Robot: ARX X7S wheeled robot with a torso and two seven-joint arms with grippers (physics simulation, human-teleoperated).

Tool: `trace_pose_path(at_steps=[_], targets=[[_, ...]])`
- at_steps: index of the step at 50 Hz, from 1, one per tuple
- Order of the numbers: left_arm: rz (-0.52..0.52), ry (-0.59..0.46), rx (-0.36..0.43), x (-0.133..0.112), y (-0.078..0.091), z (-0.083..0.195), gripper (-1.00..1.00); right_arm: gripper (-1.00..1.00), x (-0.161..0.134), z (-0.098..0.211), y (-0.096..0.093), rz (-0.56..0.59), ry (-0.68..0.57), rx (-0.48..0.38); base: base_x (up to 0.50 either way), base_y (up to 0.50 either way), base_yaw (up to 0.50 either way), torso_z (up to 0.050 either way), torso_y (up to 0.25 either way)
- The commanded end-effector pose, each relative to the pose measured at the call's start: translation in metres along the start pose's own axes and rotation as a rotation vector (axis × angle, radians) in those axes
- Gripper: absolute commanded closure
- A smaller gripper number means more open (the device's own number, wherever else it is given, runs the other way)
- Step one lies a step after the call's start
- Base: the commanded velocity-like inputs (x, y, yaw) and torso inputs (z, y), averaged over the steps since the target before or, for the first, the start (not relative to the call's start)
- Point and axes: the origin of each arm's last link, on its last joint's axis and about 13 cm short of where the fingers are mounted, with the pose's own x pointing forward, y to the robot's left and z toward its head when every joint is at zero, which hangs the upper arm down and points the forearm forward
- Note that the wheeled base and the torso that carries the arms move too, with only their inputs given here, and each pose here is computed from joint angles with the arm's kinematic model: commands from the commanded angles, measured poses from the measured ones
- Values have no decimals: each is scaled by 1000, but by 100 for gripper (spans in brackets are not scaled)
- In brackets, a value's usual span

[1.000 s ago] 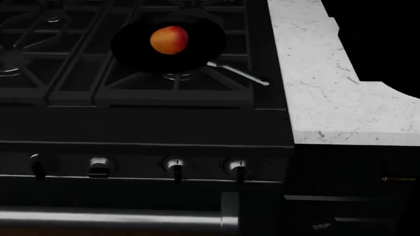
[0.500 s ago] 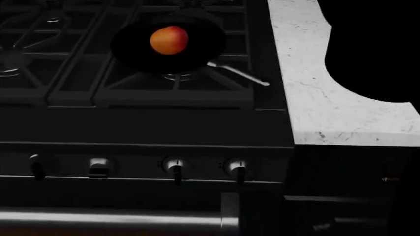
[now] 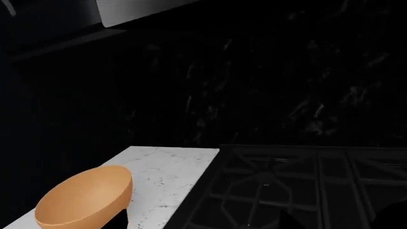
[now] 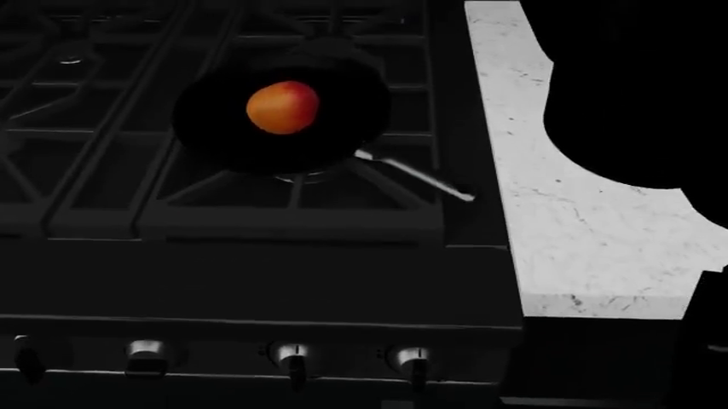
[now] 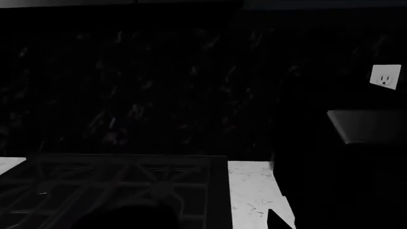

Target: Pick the mango from the pan and place it in the bowl.

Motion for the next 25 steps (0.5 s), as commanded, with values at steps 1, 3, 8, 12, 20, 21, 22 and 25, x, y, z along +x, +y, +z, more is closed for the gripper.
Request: trace_pose_path(at_steps=[1,3,8,12,20,21,22,25], targets=[[-24,6,-8,1,-5,-5,-100,-100,3,-2,1,20,-8,23,297,0,0,0,0],[-26,7,-2,1,-6,-6,-100,-100,3,-2,1,19,-9,24,297,0,0,0,0],[-27,3,-5,0,-5,-5,-100,-100,1,-1,2,20,-9,17,301,0,0,0,0],[-25,8,-6,2,-3,3,-100,-100,1,-1,3,23,-9,17,310,0,0,0,0],[-30,8,-5,3,-5,-7,-100,-100,3,-4,3,25,0,12,319,0,0,0,0],[-30,8,-5,3,-5,-8,-100,-100,3,-3,4,27,-1,12,316,0,0,0,0],[-31,7,-6,3,-5,-8,-100,-100,3,-3,4,28,-2,12,320,0,0,0,0],[-29,9,-7,4,-4,-5,-100,-100,4,-4,4,29,2,9,318,0,0,0,0]])
